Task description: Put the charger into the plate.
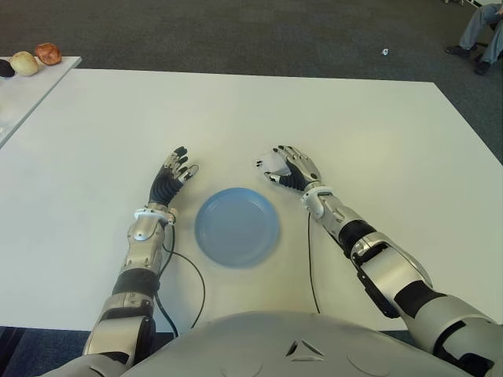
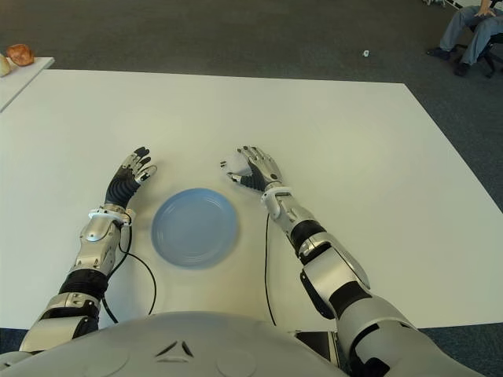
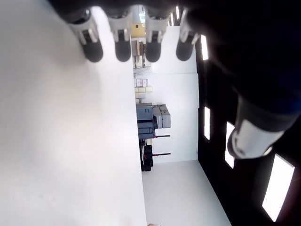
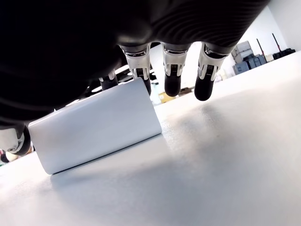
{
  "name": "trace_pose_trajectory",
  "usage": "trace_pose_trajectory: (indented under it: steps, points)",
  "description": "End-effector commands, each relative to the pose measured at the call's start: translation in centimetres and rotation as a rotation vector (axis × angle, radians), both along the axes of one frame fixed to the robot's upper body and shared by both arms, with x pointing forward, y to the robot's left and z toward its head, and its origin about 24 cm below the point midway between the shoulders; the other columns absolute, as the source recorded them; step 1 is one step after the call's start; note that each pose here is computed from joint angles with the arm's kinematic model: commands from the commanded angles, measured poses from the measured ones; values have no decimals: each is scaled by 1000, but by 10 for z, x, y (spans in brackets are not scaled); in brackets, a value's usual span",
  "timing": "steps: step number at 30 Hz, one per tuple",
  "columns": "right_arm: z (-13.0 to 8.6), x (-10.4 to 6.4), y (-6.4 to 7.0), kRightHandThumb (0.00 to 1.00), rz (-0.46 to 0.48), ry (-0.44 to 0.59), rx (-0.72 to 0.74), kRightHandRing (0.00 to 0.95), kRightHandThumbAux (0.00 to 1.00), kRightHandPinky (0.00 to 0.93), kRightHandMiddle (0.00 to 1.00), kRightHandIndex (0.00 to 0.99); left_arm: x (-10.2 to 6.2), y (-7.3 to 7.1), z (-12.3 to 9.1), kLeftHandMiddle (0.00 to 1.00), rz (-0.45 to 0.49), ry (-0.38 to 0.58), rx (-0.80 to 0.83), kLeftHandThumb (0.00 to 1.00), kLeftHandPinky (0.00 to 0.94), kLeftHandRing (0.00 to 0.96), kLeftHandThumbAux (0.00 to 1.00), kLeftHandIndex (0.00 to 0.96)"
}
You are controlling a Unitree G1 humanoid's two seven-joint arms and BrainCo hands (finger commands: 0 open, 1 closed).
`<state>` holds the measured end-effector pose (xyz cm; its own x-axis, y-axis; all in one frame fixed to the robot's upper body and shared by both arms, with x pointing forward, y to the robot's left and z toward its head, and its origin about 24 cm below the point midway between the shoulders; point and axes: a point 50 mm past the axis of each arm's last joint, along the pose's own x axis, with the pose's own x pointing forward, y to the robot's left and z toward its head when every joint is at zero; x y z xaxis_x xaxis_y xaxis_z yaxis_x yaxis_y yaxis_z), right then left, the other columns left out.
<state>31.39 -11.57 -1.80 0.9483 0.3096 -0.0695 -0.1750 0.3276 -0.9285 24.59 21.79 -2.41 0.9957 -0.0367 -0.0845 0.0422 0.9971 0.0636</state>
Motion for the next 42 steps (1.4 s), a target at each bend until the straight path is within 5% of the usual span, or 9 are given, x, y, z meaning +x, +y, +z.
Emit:
trace_pose_trajectory:
  steps: [1, 42]
  points:
    - [0, 2, 2, 229, -6, 6, -7, 0, 284, 0, 0, 0, -2, 0, -5, 29, -1, 34, 4, 0, 0, 2, 576, 0]
    - [-2, 2, 27, 208, -151, 76, -11, 0, 257, 43, 0, 0, -1, -2, -6, 35, -4, 27, 7, 0, 0, 12, 589, 0]
